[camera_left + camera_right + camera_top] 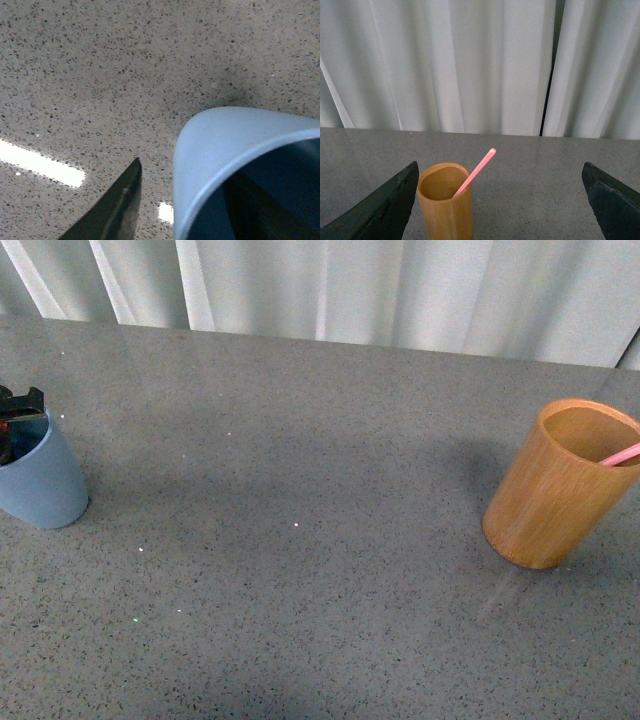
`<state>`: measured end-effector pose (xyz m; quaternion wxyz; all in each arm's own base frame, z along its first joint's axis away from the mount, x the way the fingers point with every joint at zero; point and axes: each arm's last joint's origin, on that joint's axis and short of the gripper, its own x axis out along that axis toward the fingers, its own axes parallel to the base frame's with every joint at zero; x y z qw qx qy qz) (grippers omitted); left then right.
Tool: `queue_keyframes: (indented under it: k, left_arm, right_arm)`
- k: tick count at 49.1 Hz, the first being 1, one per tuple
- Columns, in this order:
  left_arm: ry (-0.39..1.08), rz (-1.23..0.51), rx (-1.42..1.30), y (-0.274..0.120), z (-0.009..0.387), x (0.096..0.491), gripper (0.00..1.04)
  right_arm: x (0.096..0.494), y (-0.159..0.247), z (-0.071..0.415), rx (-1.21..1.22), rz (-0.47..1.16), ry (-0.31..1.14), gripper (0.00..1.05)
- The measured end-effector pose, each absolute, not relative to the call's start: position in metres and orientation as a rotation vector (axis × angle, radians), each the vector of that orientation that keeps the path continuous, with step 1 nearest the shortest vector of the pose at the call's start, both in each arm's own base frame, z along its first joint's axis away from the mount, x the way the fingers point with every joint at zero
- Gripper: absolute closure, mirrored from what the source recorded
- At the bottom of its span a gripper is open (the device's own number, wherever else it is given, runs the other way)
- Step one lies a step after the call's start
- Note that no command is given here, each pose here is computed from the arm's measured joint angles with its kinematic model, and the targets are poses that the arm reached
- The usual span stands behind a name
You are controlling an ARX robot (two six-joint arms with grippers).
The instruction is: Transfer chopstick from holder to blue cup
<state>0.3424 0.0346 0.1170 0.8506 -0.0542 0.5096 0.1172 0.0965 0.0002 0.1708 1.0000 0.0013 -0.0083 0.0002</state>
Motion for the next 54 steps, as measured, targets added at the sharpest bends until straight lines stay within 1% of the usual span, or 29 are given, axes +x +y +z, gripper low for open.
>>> queue_keyframes:
  k: [4, 5, 8, 10, 13, 14, 20, 25, 29, 32, 35, 38, 45, 54]
  left_arm:
    - [1.077, 0.240, -0.116, 0.030, 0.118, 0.343, 0.68]
    - [1.078, 0.236, -0.115, 0.028, 0.119, 0.344, 0.74]
    - [1.076, 0.226, -0.113, 0.026, 0.123, 0.345, 0.84]
    - [1.074, 0.222, -0.112, 0.025, 0.125, 0.345, 0.88]
    - [1.065, 0.210, -0.110, 0.022, 0.133, 0.347, 1.00]
    - [1.060, 0.207, -0.112, 0.022, 0.136, 0.348, 1.02]
    - [1.018, 0.174, -0.100, 0.014, 0.161, 0.350, 1.01]
    - [0.974, 0.132, -0.082, 0.001, 0.186, 0.351, 1.01]
    - [0.941, 0.062, -0.059, -0.021, 0.206, 0.347, 1.01]
    - [0.935, 0.011, -0.043, -0.037, 0.213, 0.343, 1.01]
    - [0.936, -0.066, -0.016, -0.063, 0.217, 0.338, 1.01]
    - [0.940, -0.136, 0.020, -0.089, 0.217, 0.332, 1.01]
    - [0.967, -0.235, 0.090, -0.132, 0.205, 0.322, 1.01]
    - [1.024, -0.244, 0.164, -0.153, 0.179, 0.321, 1.01]
  right_arm:
    - [0.096, 0.000, 0.171, 0.003, 0.000, -0.017, 0.10]
    - [0.096, 0.000, 0.171, 0.003, 0.000, -0.017, 0.10]
    - [0.096, 0.000, 0.171, 0.003, 0.000, -0.017, 0.10]
    - [0.096, 0.000, 0.171, 0.003, 0.000, -0.017, 0.10]
    - [0.096, 0.000, 0.171, 0.003, 0.000, -0.017, 0.10]
    - [0.096, 0.000, 0.171, 0.003, 0.001, -0.017, 0.10]
    - [0.096, 0.000, 0.171, 0.003, 0.000, -0.017, 0.10]
    - [0.096, 0.000, 0.171, 0.002, 0.000, -0.017, 0.10]
    - [0.096, 0.000, 0.171, 0.003, 0.000, -0.017, 0.10]
    - [0.096, 0.000, 0.171, 0.003, 0.000, -0.017, 0.10]
    - [0.096, 0.000, 0.171, 0.002, 0.000, -0.017, 0.10]
    - [0.096, 0.000, 0.171, 0.002, 0.000, -0.017, 0.10]
    - [0.096, 0.000, 0.171, 0.003, 0.000, -0.017, 0.10]
    - [0.096, 0.000, 0.171, 0.002, 0.000, -0.017, 0.10]
